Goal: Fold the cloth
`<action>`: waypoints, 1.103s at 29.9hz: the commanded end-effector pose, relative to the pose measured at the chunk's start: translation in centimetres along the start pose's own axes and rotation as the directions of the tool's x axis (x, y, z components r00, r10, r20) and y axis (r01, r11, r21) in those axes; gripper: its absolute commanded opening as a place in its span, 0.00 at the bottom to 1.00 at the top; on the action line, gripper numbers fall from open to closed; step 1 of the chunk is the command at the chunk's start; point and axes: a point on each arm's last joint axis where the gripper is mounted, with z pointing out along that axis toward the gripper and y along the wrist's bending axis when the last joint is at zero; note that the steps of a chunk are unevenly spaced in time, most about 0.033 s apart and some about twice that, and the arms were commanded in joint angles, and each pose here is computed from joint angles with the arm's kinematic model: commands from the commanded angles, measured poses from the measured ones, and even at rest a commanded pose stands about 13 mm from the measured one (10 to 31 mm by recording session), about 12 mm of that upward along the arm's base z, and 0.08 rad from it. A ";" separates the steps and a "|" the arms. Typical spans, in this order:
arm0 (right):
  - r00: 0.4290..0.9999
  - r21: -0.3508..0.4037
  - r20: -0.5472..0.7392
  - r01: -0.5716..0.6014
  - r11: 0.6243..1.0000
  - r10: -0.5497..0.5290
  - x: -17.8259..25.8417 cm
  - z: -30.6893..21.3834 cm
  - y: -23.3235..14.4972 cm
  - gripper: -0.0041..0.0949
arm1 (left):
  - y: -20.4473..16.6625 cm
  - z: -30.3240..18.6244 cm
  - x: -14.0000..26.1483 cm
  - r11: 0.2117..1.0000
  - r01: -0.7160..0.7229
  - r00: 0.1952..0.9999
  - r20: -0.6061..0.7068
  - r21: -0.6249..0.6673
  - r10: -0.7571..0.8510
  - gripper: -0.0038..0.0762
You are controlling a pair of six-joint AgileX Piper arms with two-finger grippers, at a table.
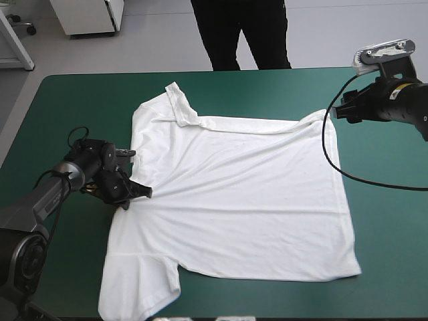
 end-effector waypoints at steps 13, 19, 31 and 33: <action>0.990 0.024 0.142 0.005 1.000 -0.008 -1.3 -1.9 -0.1 0.72 | 13.5 -10.7 -6.6 0.896 0.242 0.883 0.467 -0.372 -0.044 0.04; 0.989 0.007 0.150 0.021 1.000 -0.022 -1.4 -1.9 0.5 0.72 | 17.0 -12.8 -8.7 0.867 0.332 0.810 0.583 -0.372 -0.060 0.04; 0.984 -0.054 0.163 0.083 0.995 -0.073 -1.7 -2.0 2.7 0.72 | 21.1 -13.9 -11.0 0.844 0.435 0.705 0.702 -0.315 -0.101 0.04; 0.983 -0.049 0.159 0.105 0.993 -0.096 -1.7 -2.1 3.0 0.72 | 21.2 -14.4 -11.1 0.844 0.444 0.686 0.721 -0.302 -0.102 0.04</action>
